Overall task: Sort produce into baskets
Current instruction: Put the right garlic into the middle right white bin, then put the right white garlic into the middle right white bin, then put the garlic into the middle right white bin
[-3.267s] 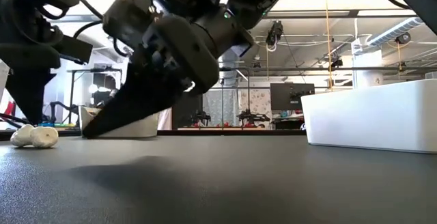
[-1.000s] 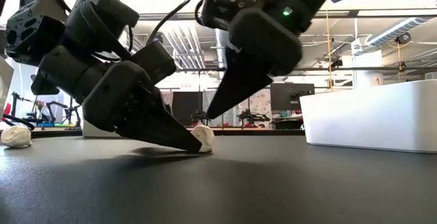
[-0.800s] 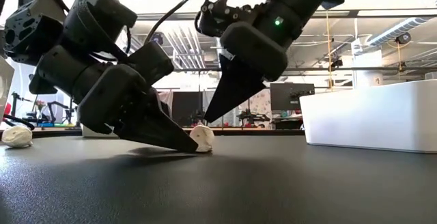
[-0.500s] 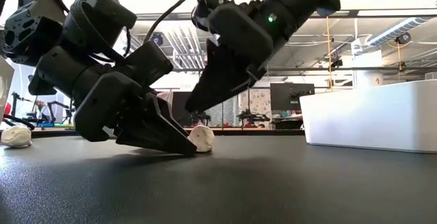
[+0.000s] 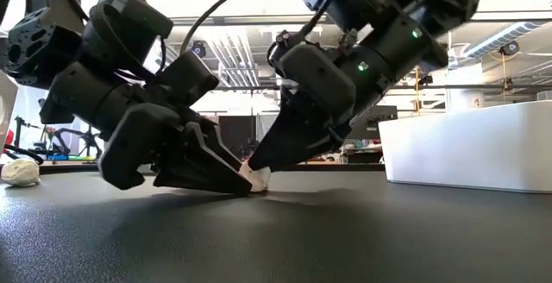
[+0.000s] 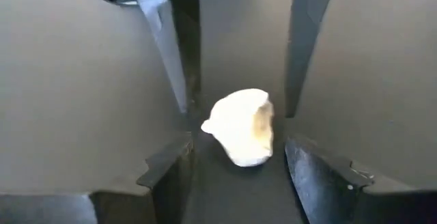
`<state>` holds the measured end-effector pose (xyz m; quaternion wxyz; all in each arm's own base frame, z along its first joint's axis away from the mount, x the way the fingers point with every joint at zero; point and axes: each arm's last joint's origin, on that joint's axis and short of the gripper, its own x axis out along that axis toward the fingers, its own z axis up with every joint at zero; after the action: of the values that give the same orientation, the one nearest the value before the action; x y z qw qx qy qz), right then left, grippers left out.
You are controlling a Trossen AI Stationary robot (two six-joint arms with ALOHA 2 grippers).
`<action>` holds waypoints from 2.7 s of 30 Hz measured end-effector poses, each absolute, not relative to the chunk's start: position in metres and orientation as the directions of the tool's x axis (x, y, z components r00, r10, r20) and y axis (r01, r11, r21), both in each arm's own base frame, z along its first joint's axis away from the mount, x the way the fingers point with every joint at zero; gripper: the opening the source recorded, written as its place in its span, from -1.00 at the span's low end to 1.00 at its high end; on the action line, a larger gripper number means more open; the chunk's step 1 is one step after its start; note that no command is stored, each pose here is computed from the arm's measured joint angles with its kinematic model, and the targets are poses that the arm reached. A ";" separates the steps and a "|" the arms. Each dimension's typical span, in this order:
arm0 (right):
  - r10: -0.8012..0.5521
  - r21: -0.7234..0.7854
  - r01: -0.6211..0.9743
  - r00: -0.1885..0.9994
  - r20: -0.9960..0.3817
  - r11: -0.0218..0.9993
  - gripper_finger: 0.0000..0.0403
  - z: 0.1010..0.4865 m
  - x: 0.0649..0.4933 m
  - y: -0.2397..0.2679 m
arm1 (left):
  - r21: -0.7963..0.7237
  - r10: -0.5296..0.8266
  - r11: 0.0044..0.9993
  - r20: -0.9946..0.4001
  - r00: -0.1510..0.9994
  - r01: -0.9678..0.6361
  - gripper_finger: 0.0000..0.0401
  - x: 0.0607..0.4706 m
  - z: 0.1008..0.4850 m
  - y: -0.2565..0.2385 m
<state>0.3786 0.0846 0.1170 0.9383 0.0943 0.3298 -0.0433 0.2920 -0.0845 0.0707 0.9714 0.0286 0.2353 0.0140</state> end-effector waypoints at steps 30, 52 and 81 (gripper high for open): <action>-0.041 -0.042 0.015 0.659 -0.751 0.999 -0.78 0.138 0.398 0.090 | -0.031 0.040 0.998 -0.463 0.886 -0.061 0.07 0.289 0.065 -0.082; -0.504 -0.359 0.574 0.112 -0.856 0.736 -0.76 0.227 0.252 0.057 | -0.045 0.038 0.997 -0.467 0.884 -0.067 0.07 0.289 0.064 -0.082; -0.619 -0.348 0.543 0.464 -0.634 0.764 -0.02 0.270 0.258 0.102 | -0.064 0.107 0.922 -0.906 0.410 -0.382 0.07 0.173 0.193 -0.055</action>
<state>0.2576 0.1021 0.2699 0.8543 -0.0484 0.3902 -0.3400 0.1728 -0.0554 0.1933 0.8292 -0.1316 0.5227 0.1476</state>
